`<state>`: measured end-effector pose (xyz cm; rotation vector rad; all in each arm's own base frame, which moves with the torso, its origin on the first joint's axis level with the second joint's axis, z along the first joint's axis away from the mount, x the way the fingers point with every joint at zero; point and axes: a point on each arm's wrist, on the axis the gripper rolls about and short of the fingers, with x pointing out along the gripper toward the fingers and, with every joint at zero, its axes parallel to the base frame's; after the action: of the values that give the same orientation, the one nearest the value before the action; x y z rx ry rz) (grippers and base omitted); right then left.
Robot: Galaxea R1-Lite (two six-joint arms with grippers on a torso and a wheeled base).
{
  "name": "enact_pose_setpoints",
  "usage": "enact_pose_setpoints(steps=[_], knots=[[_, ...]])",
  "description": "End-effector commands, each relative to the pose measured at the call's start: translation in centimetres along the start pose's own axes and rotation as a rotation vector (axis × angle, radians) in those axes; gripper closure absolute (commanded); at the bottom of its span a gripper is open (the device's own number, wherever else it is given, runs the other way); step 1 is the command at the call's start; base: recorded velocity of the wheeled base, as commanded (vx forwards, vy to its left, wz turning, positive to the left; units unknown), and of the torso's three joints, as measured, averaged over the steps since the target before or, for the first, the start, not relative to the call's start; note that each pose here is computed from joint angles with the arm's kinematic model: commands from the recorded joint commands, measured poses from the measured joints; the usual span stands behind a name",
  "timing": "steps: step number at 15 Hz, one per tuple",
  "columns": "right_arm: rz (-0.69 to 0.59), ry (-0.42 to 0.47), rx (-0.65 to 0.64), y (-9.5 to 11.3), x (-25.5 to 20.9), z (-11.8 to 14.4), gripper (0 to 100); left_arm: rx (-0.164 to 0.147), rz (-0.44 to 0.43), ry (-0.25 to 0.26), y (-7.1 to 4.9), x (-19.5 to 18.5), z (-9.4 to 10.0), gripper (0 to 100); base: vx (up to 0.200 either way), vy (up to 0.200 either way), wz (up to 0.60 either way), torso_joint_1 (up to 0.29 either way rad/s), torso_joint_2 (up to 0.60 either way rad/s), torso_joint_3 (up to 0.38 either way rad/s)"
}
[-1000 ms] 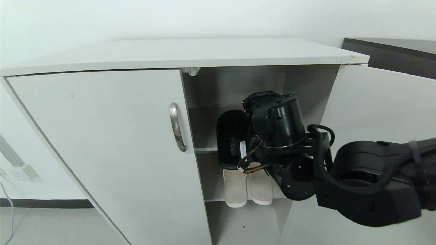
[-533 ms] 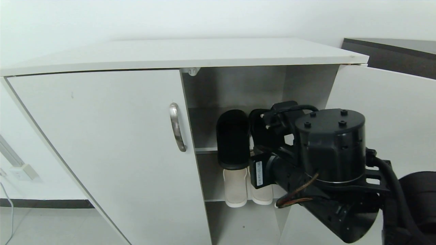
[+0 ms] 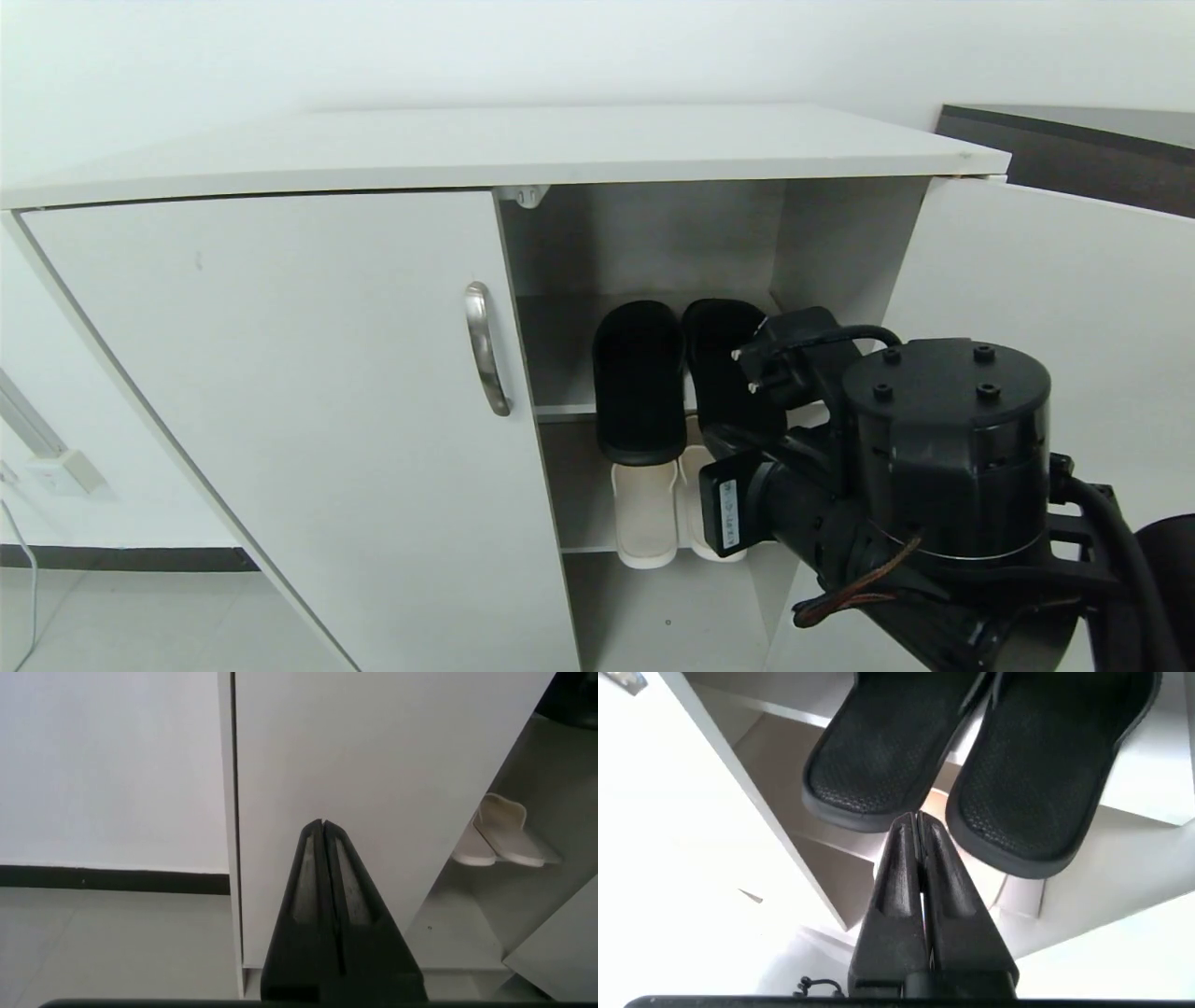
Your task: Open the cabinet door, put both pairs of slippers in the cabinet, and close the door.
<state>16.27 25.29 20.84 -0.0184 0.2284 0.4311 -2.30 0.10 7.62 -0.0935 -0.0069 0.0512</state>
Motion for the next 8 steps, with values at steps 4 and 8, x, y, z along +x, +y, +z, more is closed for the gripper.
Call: enact_pose_setpoints(steps=[4,8], knots=[[-0.001,0.012,-0.011,0.17,0.15,-0.45,100,-0.002,-0.002,0.000,-0.01,0.00,0.00,100,-0.200,0.000,0.00,0.004,0.00,0.004],[-0.002,0.021,-0.014,0.12,0.17,-0.75,100,-0.002,-0.002,0.000,-0.01,0.00,0.00,100,-0.200,0.000,0.00,0.000,0.00,0.004]])
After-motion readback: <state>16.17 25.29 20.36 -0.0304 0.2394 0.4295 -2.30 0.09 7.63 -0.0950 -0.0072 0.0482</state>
